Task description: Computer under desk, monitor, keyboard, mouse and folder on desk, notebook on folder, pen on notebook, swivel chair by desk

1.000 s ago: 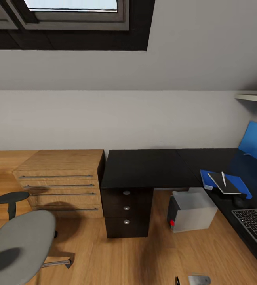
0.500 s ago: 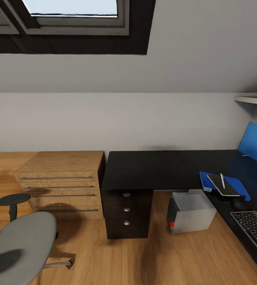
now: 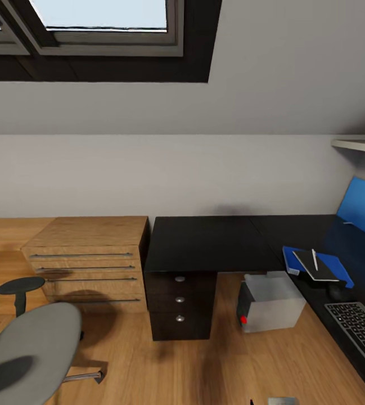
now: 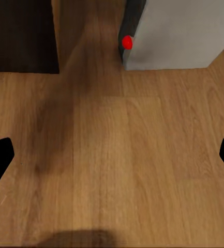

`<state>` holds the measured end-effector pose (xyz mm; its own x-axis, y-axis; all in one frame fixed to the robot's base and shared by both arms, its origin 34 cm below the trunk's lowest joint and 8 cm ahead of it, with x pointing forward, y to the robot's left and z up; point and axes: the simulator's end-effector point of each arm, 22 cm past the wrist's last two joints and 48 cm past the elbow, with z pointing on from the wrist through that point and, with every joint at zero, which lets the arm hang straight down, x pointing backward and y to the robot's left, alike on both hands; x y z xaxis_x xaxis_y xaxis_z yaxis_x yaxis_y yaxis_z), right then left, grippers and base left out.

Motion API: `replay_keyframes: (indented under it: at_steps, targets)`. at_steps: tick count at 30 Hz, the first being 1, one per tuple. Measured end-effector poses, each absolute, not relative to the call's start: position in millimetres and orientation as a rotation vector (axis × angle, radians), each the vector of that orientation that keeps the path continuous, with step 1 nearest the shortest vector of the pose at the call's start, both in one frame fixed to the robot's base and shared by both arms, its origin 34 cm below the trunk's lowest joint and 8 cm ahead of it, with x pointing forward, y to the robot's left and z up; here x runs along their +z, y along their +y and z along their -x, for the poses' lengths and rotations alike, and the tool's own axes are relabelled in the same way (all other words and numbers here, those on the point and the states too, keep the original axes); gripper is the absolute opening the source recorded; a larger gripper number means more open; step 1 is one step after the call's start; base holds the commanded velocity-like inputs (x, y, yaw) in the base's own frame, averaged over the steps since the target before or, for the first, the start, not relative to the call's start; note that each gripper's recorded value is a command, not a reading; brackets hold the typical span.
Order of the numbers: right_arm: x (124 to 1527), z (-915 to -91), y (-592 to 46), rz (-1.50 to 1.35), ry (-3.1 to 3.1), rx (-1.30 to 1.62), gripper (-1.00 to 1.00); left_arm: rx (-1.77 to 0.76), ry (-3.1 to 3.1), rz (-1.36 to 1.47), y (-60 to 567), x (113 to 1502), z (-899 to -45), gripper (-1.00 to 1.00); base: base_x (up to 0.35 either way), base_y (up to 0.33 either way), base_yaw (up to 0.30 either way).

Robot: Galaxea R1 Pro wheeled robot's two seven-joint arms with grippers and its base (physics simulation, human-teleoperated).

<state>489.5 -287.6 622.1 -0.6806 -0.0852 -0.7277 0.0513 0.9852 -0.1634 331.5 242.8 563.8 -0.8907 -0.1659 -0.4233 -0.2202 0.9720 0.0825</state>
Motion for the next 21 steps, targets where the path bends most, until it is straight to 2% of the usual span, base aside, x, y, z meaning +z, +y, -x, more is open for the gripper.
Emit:
replay_keyframes:
  at_steps: [9, 13, 21]
  targets:
    - [642.7, -503.0, -278.5, 0.007, 2.270, -0.194, 1.00, 0.189, 2.689, 0.273, 249.5, 575.3, -330.3, 1.00, -0.022, 0.000, 0.003]
    - [647.3, -502.2, -278.8, 0.007, 2.271, -0.194, 1.00, 0.189, 2.689, 0.272, 249.9, 580.1, -329.8, 1.00, -0.241, 0.000, 0.097]
    - [656.3, -499.8, -277.8, 0.010, 2.273, -0.193, 1.00, 0.187, 2.688, 0.272, 248.6, 589.7, -328.2, 1.00, -0.277, 0.000, 0.226]
